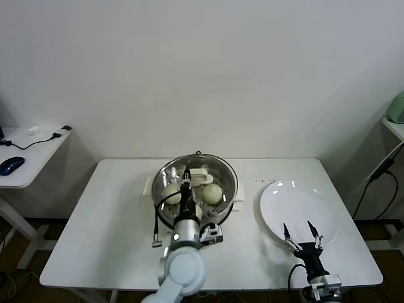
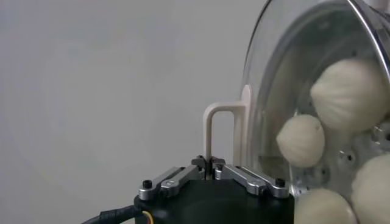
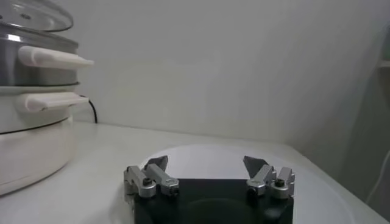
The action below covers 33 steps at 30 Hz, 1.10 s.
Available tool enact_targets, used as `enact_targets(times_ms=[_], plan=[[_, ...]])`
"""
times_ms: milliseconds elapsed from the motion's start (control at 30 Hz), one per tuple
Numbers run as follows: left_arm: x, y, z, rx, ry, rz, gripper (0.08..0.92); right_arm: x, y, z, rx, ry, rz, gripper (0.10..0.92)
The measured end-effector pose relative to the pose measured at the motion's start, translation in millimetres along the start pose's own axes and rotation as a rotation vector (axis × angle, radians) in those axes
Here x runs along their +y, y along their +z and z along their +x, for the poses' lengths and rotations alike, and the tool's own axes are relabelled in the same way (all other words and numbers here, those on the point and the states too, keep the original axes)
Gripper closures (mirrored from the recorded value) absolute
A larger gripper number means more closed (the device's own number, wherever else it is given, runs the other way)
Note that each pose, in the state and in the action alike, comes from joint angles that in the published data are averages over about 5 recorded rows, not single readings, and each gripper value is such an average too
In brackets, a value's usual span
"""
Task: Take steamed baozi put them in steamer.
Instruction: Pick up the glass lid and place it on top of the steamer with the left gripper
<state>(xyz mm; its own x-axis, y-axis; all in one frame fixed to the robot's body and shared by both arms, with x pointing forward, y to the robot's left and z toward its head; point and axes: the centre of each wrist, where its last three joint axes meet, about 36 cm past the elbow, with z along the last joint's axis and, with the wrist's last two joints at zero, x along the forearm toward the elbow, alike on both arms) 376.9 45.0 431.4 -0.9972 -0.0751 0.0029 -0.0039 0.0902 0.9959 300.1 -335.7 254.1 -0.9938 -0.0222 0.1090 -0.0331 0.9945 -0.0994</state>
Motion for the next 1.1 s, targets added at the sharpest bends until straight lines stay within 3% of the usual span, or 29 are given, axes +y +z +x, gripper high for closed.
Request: enact_targets(times_ms=[933,1100], plan=[[-29,-2,-18,0.035,-0.016,-0.060,0.862,2,8,2,-0.023,0.019,0.003,0.200],[-30,1,-19,0.036,-0.015,-0.068,0.796,3,9,3,-0.025,0.011,0.005,0.200]])
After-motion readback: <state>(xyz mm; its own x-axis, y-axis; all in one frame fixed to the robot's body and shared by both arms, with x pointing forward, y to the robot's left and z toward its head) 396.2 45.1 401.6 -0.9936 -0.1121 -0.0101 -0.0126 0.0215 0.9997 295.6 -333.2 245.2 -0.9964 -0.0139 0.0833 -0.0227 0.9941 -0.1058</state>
